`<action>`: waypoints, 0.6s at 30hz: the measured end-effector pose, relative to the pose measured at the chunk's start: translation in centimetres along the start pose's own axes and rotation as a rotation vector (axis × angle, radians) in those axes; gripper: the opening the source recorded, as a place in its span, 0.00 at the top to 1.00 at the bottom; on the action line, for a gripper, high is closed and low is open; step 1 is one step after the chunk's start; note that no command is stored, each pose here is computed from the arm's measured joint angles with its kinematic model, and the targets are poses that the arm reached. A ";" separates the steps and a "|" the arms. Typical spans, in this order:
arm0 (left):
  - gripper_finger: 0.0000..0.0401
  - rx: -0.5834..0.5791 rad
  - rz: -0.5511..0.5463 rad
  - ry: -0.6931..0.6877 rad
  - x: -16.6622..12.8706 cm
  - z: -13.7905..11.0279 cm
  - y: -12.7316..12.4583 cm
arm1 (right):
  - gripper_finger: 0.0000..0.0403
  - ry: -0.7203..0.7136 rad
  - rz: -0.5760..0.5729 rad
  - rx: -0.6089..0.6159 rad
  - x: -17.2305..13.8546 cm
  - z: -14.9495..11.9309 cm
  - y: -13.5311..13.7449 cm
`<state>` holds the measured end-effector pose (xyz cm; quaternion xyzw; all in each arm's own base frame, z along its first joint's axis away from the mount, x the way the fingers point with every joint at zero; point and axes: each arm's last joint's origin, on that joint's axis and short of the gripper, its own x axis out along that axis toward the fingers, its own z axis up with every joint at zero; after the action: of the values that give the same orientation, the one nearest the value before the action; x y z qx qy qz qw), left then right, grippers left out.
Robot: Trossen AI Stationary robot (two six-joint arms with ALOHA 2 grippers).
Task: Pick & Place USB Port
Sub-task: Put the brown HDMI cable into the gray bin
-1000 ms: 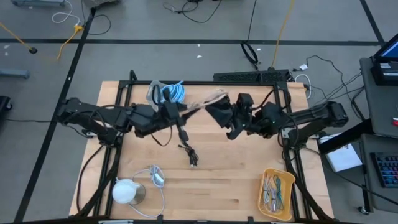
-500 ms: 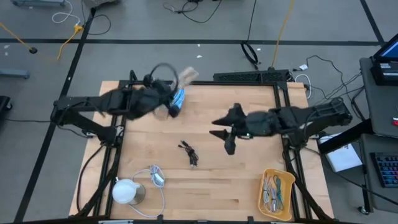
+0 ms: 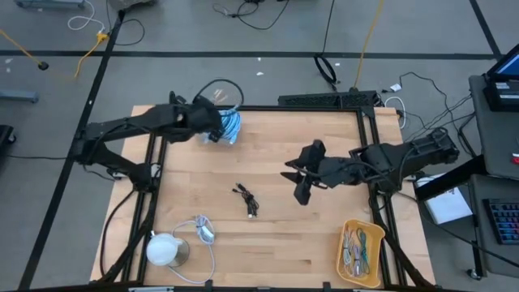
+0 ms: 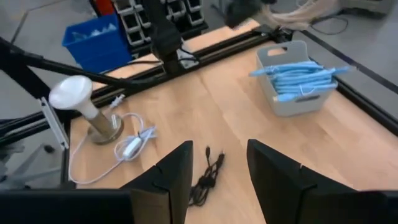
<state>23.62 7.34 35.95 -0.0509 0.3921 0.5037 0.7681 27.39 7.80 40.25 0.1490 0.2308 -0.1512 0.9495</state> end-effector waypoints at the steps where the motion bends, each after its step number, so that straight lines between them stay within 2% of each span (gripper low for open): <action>1: 0.91 0.016 0.036 0.055 0.7 -0.3 0.0 | 0.64 -0.007 0.005 -0.004 0.0 0.0 0.1; 5: 0.91 0.048 0.097 0.151 2.4 -0.7 -0.4 | 0.64 -0.018 0.028 -0.005 -0.1 0.2 0.3; 11: 0.91 0.047 0.086 0.126 3.2 -0.3 -1.6 | 0.64 -0.035 0.036 -0.004 -0.1 0.3 0.5; 18: 0.91 0.057 0.132 0.205 6.1 -0.5 -2.5 | 0.65 -0.070 0.103 -0.019 -0.4 0.5 1.3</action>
<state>26.52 10.38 30.87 -0.0544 0.4854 0.5341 0.6901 27.69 8.89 41.17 0.1462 0.1910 -0.1051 0.9649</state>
